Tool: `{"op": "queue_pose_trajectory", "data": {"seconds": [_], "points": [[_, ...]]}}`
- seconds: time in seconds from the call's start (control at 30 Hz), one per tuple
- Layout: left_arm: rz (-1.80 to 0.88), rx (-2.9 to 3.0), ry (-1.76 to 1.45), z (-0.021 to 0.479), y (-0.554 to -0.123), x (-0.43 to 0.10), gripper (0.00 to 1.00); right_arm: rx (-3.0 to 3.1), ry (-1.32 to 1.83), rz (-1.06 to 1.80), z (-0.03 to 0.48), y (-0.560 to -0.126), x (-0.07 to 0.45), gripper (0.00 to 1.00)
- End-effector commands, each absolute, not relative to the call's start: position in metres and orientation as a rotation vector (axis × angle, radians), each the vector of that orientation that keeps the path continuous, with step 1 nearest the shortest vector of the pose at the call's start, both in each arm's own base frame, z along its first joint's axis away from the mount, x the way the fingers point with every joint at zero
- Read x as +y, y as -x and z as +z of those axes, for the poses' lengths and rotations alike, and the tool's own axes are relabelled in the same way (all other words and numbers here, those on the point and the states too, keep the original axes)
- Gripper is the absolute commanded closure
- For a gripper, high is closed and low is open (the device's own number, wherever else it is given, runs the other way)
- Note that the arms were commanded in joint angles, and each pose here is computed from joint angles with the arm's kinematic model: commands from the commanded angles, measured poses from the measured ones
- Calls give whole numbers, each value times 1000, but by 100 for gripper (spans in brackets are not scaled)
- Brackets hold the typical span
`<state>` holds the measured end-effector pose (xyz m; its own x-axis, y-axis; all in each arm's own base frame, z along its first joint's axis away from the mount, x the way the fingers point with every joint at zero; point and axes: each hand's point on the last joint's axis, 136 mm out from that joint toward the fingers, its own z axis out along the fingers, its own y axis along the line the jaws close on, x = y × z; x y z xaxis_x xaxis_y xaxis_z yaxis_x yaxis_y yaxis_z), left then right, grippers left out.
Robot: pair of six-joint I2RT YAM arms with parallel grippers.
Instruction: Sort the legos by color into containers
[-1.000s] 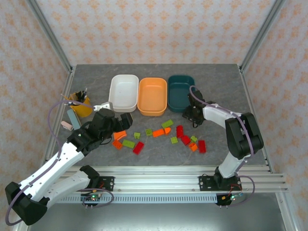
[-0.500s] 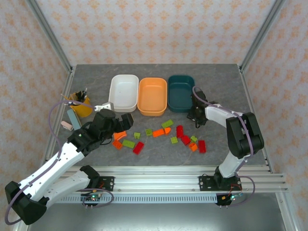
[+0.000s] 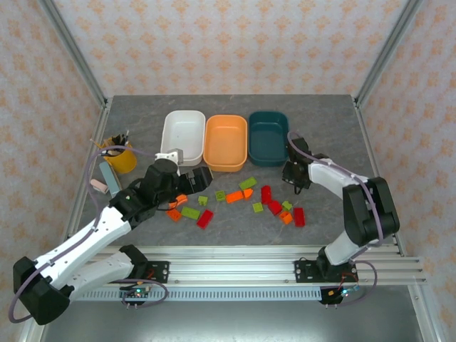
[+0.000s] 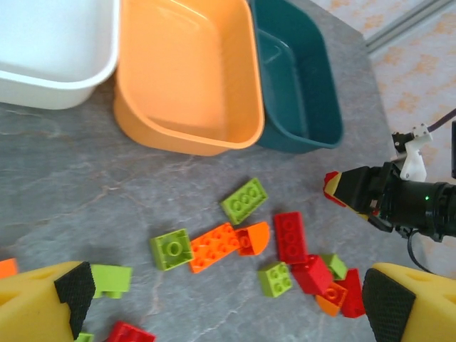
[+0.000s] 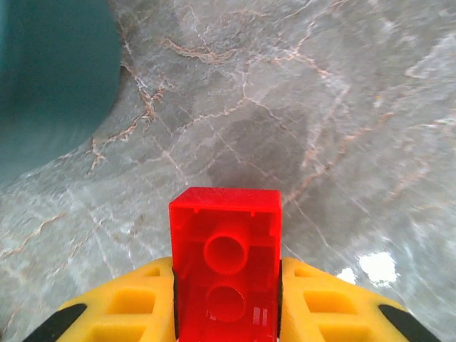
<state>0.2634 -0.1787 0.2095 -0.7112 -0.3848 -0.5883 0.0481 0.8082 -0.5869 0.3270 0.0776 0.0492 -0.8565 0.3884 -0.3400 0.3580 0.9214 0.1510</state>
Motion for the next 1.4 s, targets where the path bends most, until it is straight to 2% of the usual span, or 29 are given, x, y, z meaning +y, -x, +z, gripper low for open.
{"op": "queue_pose_trajectory", "data": {"seconds": [0.0,0.13,0.27,0.53,0.7,0.83,0.97,1.17,1.37], "points": [[-887,2212,255,224,-268,-197,1,2693,-492,79,76,-313,68,73],[-855,2211,308,233,-275,-194,1,2640,-381,126,115,-316,82,73],[-814,2198,342,244,-286,-192,0,2643,-355,170,128,-348,100,72],[-714,2236,384,255,-298,-185,1,2756,-374,190,89,-432,138,72],[-608,2293,432,246,-287,-167,2,2846,-391,141,55,-456,146,69],[-514,2333,478,235,-271,-146,5,2877,-410,115,44,-459,147,53],[-425,2361,542,221,-255,-124,6,2811,-359,126,72,-459,150,42],[-255,2424,695,197,-233,-90,7,2624,-237,211,159,-442,159,40],[-239,2472,942,165,-222,-59,7,2453,-54,398,219,-383,176,38]]}}
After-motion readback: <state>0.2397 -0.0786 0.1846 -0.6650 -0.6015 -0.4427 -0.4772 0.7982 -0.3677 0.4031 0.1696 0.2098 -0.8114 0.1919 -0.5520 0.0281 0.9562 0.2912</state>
